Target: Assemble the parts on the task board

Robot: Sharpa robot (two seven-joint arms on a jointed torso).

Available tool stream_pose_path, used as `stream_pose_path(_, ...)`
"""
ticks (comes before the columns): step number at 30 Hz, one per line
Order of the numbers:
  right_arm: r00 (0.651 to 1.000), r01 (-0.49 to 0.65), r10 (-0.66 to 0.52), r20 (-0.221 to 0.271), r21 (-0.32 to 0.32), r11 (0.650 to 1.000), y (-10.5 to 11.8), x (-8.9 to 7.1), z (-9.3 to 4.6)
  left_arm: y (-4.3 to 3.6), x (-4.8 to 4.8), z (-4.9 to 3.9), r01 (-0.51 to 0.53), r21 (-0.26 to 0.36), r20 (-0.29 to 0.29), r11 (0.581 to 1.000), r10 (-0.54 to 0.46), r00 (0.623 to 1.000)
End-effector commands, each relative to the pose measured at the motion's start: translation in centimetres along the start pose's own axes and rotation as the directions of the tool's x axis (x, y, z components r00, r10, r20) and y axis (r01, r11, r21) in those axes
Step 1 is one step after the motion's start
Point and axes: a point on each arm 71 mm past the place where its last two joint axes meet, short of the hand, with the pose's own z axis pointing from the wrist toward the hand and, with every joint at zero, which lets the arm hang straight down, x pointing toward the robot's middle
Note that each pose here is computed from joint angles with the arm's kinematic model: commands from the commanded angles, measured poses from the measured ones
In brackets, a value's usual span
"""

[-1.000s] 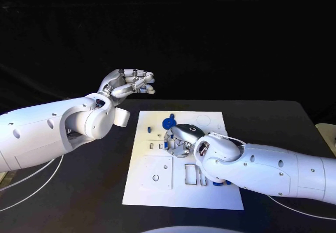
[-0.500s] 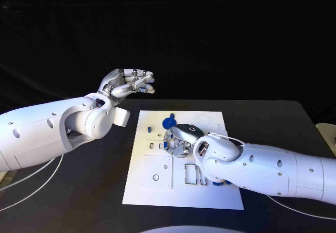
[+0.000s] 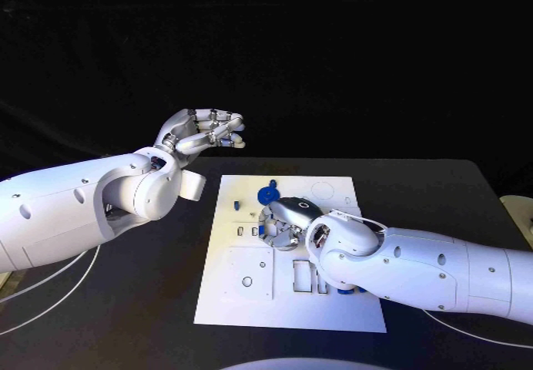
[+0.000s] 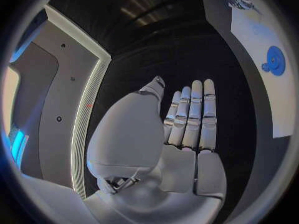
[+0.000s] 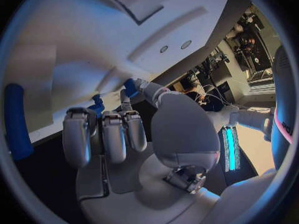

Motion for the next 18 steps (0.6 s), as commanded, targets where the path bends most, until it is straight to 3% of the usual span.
stream_pose_path(1,0.999,0.021,-0.021,-0.025,-0.001,1.000,0.00,0.41,-0.06,-0.09,0.19,0.04,0.010,0.005,-0.015,1.000,-0.010,1.000)
stream_pose_path(18,1.000,0.016,-0.016,-0.002,-0.022,1.000,0.31,0.27,-0.07,-0.06,0.08,0.04,0.009,0.003,-0.013,1.000,-0.009,1.000)
